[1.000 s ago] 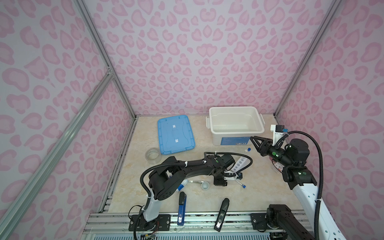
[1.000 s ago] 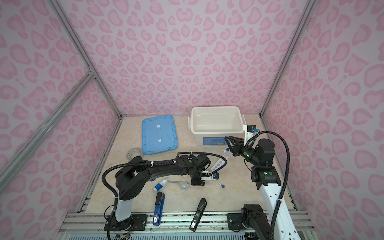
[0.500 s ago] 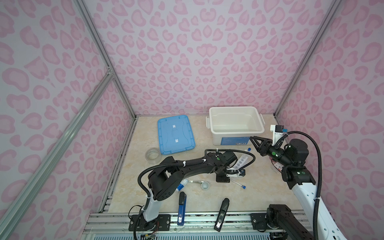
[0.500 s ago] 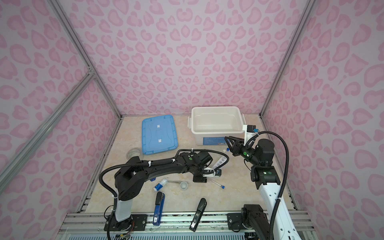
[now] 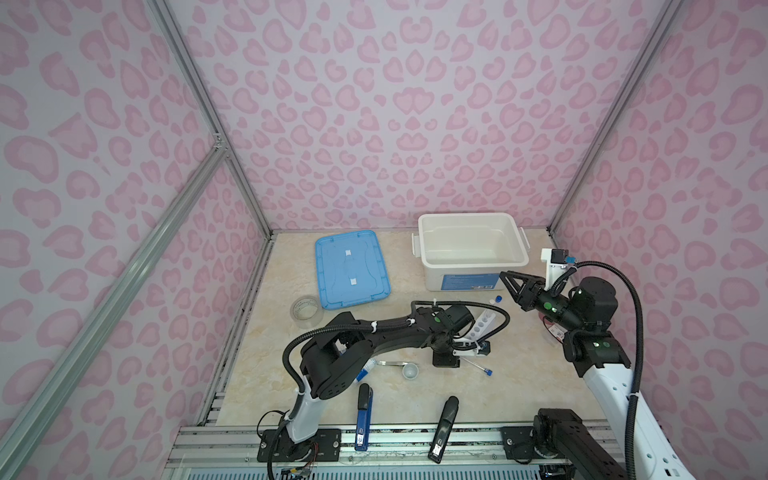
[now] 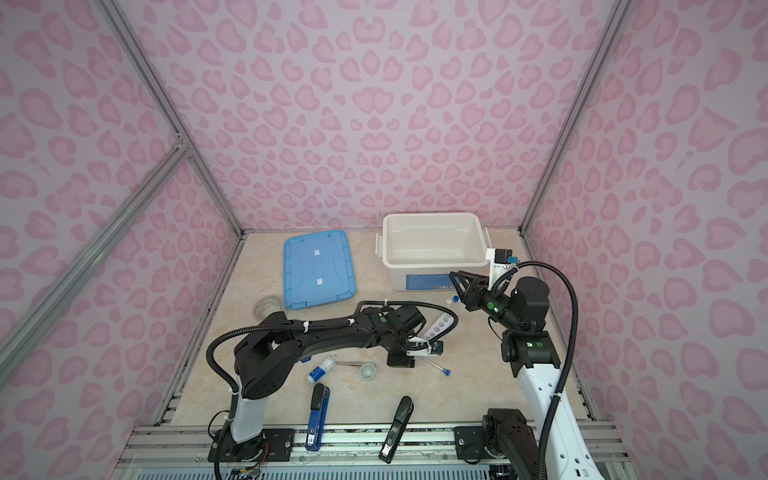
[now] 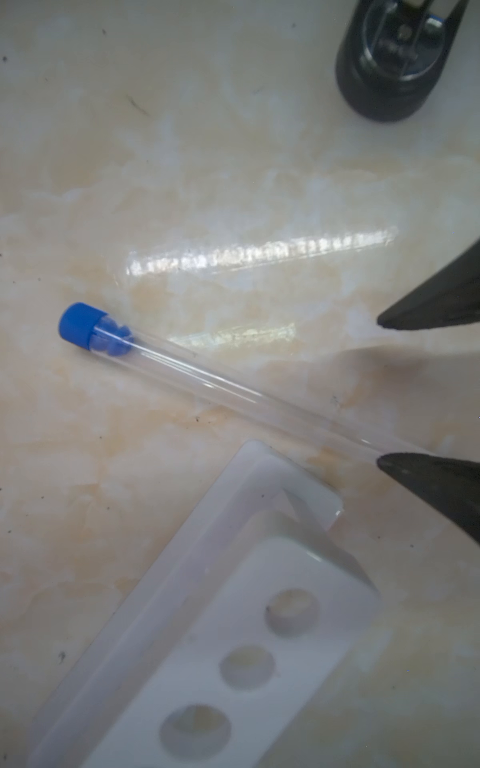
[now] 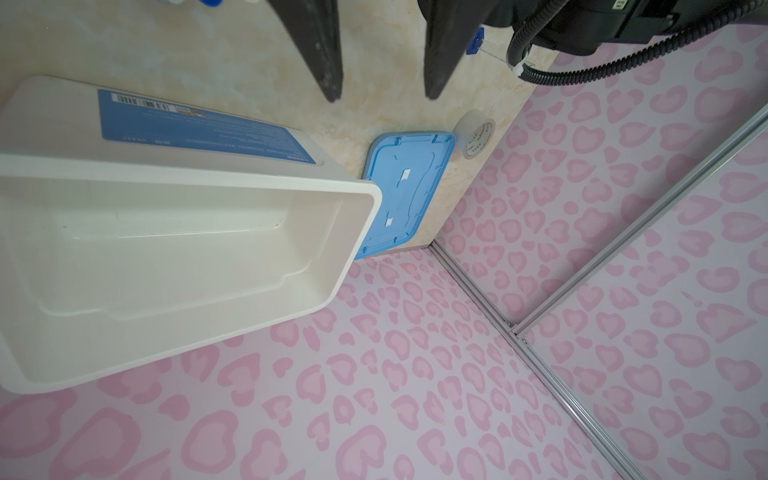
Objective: Organize the chemistry lab equipment
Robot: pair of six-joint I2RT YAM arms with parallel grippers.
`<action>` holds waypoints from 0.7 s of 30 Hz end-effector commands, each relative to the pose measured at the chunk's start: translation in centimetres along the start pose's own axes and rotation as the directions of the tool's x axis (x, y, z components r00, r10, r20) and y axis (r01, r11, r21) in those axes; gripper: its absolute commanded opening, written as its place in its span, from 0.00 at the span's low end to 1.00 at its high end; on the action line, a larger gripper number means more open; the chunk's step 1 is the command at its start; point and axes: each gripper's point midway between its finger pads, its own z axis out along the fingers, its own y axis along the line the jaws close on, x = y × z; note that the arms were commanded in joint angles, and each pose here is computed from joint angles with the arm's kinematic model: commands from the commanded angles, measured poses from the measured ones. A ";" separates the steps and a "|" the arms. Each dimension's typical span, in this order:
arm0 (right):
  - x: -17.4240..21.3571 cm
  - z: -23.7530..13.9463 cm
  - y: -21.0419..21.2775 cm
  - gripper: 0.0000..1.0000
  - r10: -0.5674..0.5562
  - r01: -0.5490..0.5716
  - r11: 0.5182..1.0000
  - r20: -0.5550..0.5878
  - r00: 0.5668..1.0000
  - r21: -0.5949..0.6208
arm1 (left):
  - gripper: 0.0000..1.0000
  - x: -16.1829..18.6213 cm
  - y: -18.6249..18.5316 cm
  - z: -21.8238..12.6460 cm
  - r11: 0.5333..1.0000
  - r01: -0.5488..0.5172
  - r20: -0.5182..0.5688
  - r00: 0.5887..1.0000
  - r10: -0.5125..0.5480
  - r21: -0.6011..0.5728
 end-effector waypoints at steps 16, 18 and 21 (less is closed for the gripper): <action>0.0 0.0 0.1 0.34 0.003 -0.002 1.000 0.014 1.000 -0.028 | 0.52 0.5 1.2 1.6 1.000 0.022 -0.011 1.000 -0.022 -0.006; 0.1 0.0 0.0 0.34 0.007 -0.007 0.999 0.013 1.000 -0.033 | 0.51 0.6 1.1 1.7 1.000 0.026 -0.018 0.999 -0.026 0.008; 0.2 0.1 -0.2 0.34 0.012 -0.011 0.999 0.015 1.000 -0.030 | 0.46 0.9 0.8 1.9 0.999 0.030 -0.029 0.999 -0.029 0.020</action>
